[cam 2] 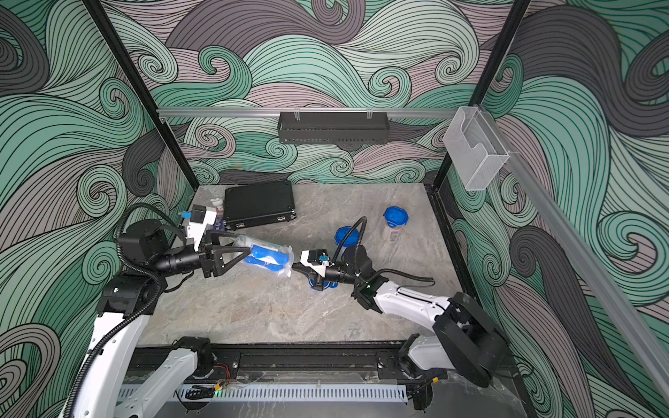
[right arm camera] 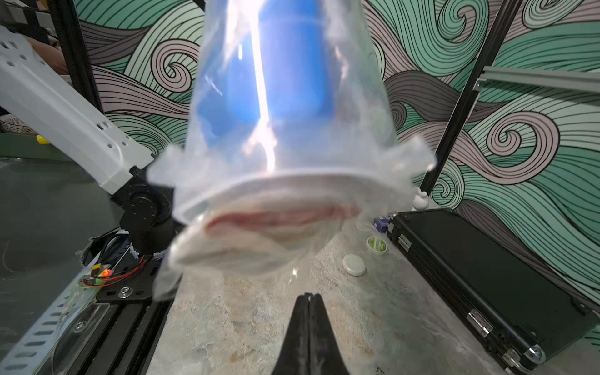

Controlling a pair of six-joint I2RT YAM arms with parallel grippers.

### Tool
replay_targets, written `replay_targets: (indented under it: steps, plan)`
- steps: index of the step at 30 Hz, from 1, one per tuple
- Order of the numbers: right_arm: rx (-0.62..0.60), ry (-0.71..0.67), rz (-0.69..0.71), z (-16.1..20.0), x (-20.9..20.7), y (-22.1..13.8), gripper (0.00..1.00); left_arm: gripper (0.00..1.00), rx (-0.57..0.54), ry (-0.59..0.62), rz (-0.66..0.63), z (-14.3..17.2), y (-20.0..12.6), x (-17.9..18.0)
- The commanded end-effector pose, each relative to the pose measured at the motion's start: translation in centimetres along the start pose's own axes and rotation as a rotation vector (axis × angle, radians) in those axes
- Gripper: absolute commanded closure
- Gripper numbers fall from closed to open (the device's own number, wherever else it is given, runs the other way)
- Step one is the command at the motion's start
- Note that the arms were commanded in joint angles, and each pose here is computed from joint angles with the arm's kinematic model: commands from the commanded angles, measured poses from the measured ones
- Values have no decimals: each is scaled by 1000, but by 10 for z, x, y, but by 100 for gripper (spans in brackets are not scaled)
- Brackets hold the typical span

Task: Take out toiletry kits
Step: 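Pour the toiletry kits out of the container.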

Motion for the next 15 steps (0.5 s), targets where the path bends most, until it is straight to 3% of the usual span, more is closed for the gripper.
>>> replay_targets:
  steps: [1, 5, 6, 8, 9, 11, 15]
  plan:
    - [-23, 4, 4, -6, -8, 10, 100, 100, -34, 87, -87, -18, -13, -6]
    - [-1, 60, -30, -3, -16, 25, 100, 100, -15, 86, -124, -14, -14, -4]
    - [-7, 62, -39, -5, -16, 26, 93, 100, -13, 86, -131, -13, -15, -4]
    - [-38, 57, -50, -10, -13, 24, 60, 100, -10, 91, -152, -12, -16, -3]
    - [-55, 50, -50, -13, -11, 21, 52, 100, -6, 94, -166, -12, -17, -3]
    - [-87, 33, -58, -17, -4, 15, 39, 100, -1, 94, -182, -12, -18, -3]
    - [-66, -10, -89, -16, 13, 17, 30, 100, -7, 89, -180, -13, -18, -2]
Point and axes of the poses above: each gripper's point midway between its finger pads, its own y axis out along the fingers, its own x axis along the line the jaws close on, z = x × y, the point moved 6 cm from there along -y, back along the fingers, and after that the axes turned 15 degrees about y, right-handed, at the moved point
